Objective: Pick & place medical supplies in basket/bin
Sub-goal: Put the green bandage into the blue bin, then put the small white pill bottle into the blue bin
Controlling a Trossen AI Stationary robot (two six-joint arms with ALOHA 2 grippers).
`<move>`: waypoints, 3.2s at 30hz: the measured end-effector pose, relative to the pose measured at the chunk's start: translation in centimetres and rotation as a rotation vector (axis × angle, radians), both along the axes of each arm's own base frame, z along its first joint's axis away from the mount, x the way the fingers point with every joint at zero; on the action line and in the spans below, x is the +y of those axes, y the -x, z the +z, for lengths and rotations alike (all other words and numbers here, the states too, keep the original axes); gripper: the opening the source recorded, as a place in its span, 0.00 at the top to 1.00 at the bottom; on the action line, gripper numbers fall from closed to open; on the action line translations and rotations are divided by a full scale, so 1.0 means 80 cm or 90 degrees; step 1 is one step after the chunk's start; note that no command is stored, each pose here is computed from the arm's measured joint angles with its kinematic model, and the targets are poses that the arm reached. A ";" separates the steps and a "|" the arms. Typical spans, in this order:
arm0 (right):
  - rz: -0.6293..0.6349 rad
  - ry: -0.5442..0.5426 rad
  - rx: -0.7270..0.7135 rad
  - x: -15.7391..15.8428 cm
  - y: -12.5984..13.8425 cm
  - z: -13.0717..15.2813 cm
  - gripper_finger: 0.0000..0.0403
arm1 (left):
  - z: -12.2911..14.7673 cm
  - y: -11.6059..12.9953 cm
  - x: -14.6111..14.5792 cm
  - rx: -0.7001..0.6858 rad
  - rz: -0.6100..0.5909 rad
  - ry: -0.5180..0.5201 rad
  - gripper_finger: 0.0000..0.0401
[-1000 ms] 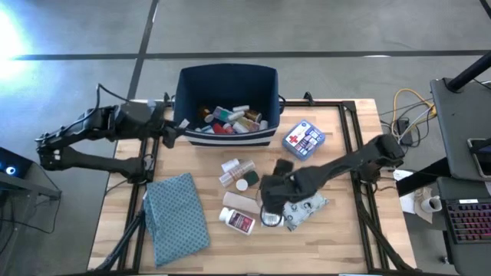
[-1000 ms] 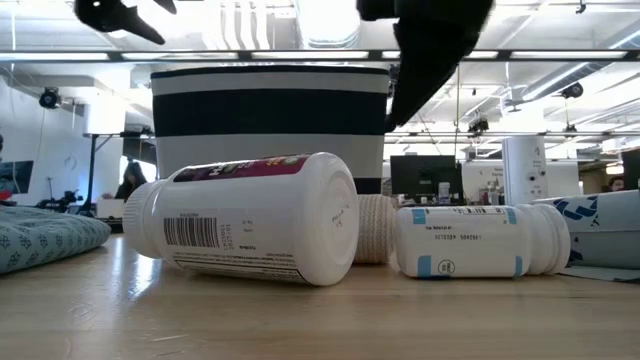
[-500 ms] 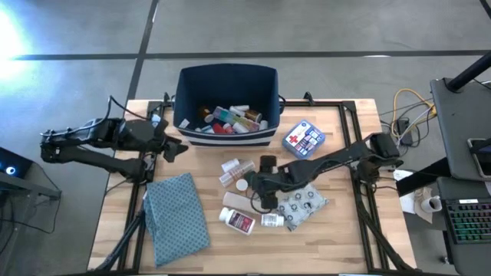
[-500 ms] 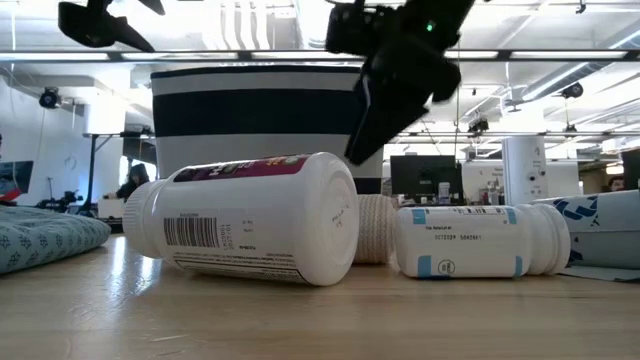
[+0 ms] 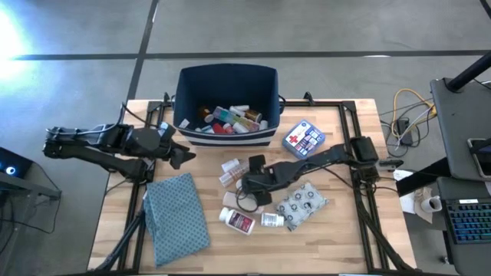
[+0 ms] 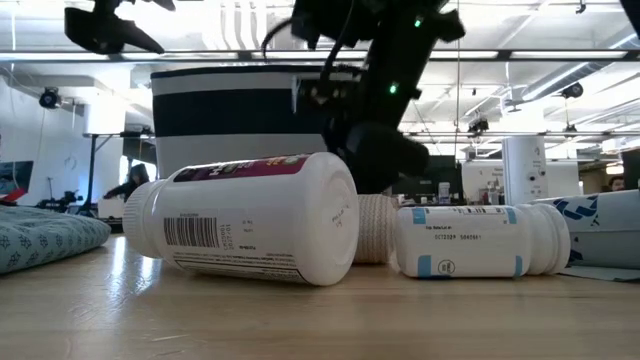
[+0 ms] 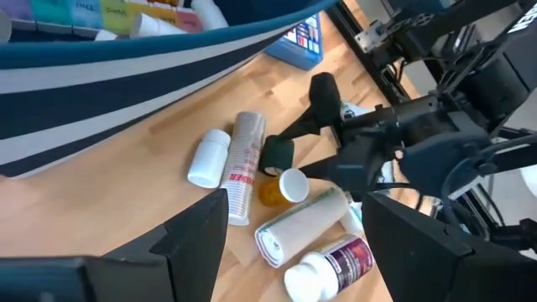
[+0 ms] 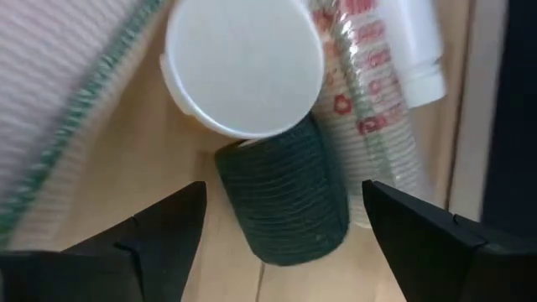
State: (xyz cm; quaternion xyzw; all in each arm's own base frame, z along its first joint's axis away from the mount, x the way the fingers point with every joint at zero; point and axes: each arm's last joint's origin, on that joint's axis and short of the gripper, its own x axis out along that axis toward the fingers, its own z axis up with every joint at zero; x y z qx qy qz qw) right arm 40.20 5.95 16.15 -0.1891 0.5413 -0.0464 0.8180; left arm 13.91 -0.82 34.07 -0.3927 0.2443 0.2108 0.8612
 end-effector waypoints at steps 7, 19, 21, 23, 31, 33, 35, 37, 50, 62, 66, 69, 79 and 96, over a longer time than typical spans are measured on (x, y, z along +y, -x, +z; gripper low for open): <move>-0.013 -0.030 0.037 -0.017 -0.004 -0.019 0.24 | -0.004 -0.010 -0.001 0.016 0.001 -0.001 0.37; -0.217 -0.197 -0.009 -0.050 -0.007 -0.013 0.44 | -0.009 -0.020 -0.001 0.031 0.020 -0.019 0.37; -0.234 -0.205 -0.011 -0.052 -0.007 -0.012 0.49 | -0.010 -0.022 -0.001 0.034 0.024 -0.023 0.37; -0.241 -0.221 -0.004 -0.051 -0.004 -0.008 0.52 | -0.010 -0.022 -0.001 0.036 0.025 -0.026 0.37; -0.277 -0.314 -0.053 -0.038 0.021 0.071 0.56 | -0.013 -0.028 -0.001 0.044 0.032 -0.034 0.37; -0.287 -0.319 -0.116 -0.036 0.031 0.104 0.56 | -0.014 -0.030 -0.001 0.048 0.038 -0.040 0.37; -0.305 -0.313 -0.190 -0.036 0.042 0.136 0.56 | -0.015 -0.031 -0.001 0.050 0.039 -0.041 0.37; -0.323 -0.295 -0.290 -0.036 0.053 0.170 0.55 | -0.015 -0.033 -0.001 0.052 0.039 -0.042 0.37; -0.576 -0.176 -0.672 -0.182 0.071 0.244 0.48 | -0.023 -0.066 -0.005 0.048 0.016 -0.069 0.37; -0.525 -0.105 -0.614 -0.205 0.080 0.251 0.28 | -0.054 -0.099 -0.008 0.132 0.009 -0.077 0.37; -0.522 -0.104 -0.612 -0.205 0.080 0.251 0.15 | -0.064 -0.109 -0.009 0.156 0.008 -0.080 0.37; -0.517 -0.109 -0.605 -0.203 0.080 0.250 0.09 | -0.076 -0.119 -0.010 0.184 0.008 -0.086 0.37; -0.511 -0.101 -0.552 -0.194 0.086 0.251 0.09 | -0.136 -0.169 -0.005 0.290 -0.009 -0.122 0.37; -0.471 -0.139 -0.592 -0.156 0.093 0.294 0.09 | -0.228 -0.224 -0.007 0.364 -0.023 -0.151 0.37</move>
